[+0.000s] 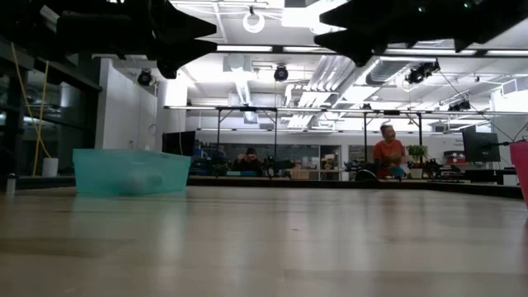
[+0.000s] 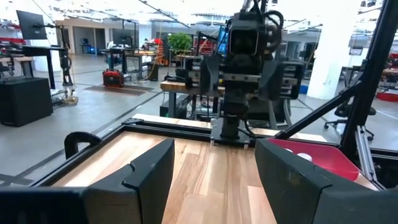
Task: Pick and place medicine bottles into bin by pill shape (circle, oval)
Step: Put the bottom blue capsule bottle into the blue bin
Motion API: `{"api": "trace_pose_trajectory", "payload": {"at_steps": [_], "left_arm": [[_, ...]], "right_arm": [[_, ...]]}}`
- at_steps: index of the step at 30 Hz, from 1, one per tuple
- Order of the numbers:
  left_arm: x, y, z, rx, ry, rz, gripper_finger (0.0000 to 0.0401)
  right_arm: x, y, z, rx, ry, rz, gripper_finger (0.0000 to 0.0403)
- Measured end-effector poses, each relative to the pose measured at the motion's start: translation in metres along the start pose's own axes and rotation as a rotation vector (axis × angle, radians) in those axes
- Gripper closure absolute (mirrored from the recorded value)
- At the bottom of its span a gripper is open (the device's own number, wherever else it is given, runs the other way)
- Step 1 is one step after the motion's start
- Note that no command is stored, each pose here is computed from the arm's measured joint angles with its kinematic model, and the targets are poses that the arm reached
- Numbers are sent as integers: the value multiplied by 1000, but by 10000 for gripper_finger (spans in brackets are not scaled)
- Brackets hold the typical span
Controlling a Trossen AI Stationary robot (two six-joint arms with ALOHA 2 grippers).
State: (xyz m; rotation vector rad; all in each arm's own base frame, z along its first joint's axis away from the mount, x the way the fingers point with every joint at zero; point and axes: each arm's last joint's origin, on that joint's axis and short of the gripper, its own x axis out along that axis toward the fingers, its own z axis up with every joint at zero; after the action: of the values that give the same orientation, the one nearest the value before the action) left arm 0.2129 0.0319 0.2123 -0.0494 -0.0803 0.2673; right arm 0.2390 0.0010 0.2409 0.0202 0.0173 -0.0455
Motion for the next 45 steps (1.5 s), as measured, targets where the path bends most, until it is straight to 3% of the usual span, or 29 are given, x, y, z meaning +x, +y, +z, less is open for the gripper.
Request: {"api": "trace_pose_trajectory", "payload": {"at_steps": [4, 9, 45], "left_arm": [[0, -1, 0, 1, 2, -29, 190], [0, -2, 0, 7, 5, -61, 190], [0, -1, -1, -12, 18, -49, 190]], "right_arm": [[4, -2, 8, -46, 22, 13, 144], [1, 2, -3, -32, 62, 39, 144], [1, 3, -4, -24, 63, 27, 143]]}}
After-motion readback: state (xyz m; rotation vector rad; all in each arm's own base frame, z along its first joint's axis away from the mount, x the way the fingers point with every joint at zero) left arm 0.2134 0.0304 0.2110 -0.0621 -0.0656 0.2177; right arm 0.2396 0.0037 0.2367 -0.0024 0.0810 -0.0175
